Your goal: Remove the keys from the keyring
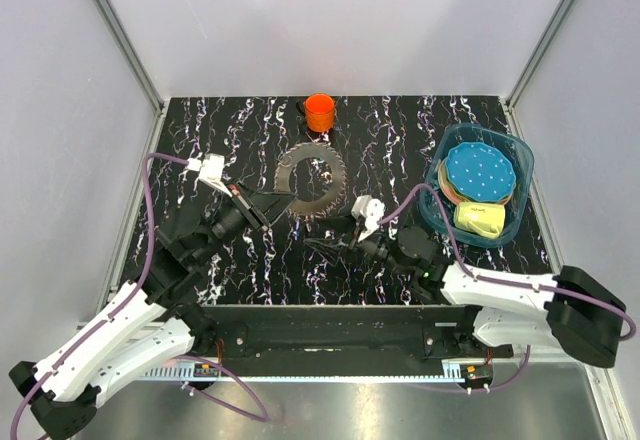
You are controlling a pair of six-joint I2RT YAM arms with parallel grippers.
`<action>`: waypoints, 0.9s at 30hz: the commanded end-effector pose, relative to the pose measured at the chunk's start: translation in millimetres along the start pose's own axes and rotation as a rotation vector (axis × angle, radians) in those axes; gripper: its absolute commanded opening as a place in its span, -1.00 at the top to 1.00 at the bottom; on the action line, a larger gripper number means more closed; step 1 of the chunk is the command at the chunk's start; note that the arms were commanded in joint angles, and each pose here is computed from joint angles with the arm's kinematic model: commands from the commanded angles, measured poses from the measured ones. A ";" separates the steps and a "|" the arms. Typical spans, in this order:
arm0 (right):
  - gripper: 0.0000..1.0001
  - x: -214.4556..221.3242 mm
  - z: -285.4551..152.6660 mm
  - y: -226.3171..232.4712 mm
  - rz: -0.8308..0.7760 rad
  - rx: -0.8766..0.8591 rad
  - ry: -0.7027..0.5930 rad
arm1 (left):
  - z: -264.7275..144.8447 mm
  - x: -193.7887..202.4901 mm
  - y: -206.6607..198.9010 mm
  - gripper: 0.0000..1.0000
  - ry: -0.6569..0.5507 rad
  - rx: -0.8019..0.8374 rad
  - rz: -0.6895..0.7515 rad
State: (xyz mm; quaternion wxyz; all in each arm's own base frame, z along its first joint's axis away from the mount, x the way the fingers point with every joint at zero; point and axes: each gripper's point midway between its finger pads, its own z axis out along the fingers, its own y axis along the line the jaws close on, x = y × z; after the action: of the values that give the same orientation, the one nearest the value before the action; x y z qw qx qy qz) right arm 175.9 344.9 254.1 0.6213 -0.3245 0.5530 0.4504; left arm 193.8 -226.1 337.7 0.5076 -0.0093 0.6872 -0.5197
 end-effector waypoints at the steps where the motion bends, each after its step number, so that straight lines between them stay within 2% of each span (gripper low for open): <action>1: -0.18 -36.9 20.4 -2.5 -0.112 0.038 -0.154 | -3.6 -29.1 -24.5 1.00 -0.114 0.078 -0.027; 7: -0.11 -29.5 26.2 -8.4 -0.162 0.118 -0.151 | -6.4 -30.8 -24.8 1.00 -0.122 0.075 -0.032; 15: 0.17 -34.2 27.5 -17.8 -0.225 0.219 -0.170 | -8.4 -32.0 -25.1 1.00 -0.128 0.074 -0.045; 18: 0.15 -33.0 29.3 -16.6 -0.249 0.233 -0.168 | -9.2 -32.8 -24.1 1.00 -0.134 0.069 -0.046; 22: -0.06 -29.5 33.4 -8.2 -0.272 0.216 -0.159 | -10.6 -31.1 -22.4 1.00 -0.130 0.065 -0.047; 27: -0.14 -25.5 36.9 -3.8 -0.305 0.229 -0.160 | -11.1 -30.4 -21.9 1.00 -0.128 0.064 -0.052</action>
State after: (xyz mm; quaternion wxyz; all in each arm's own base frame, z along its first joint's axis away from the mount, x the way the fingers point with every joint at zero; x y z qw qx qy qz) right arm 190.2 370.9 251.1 0.7159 -0.3281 0.5267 0.3200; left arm 191.3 -217.0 348.6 0.5166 -0.0327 0.6726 -0.5289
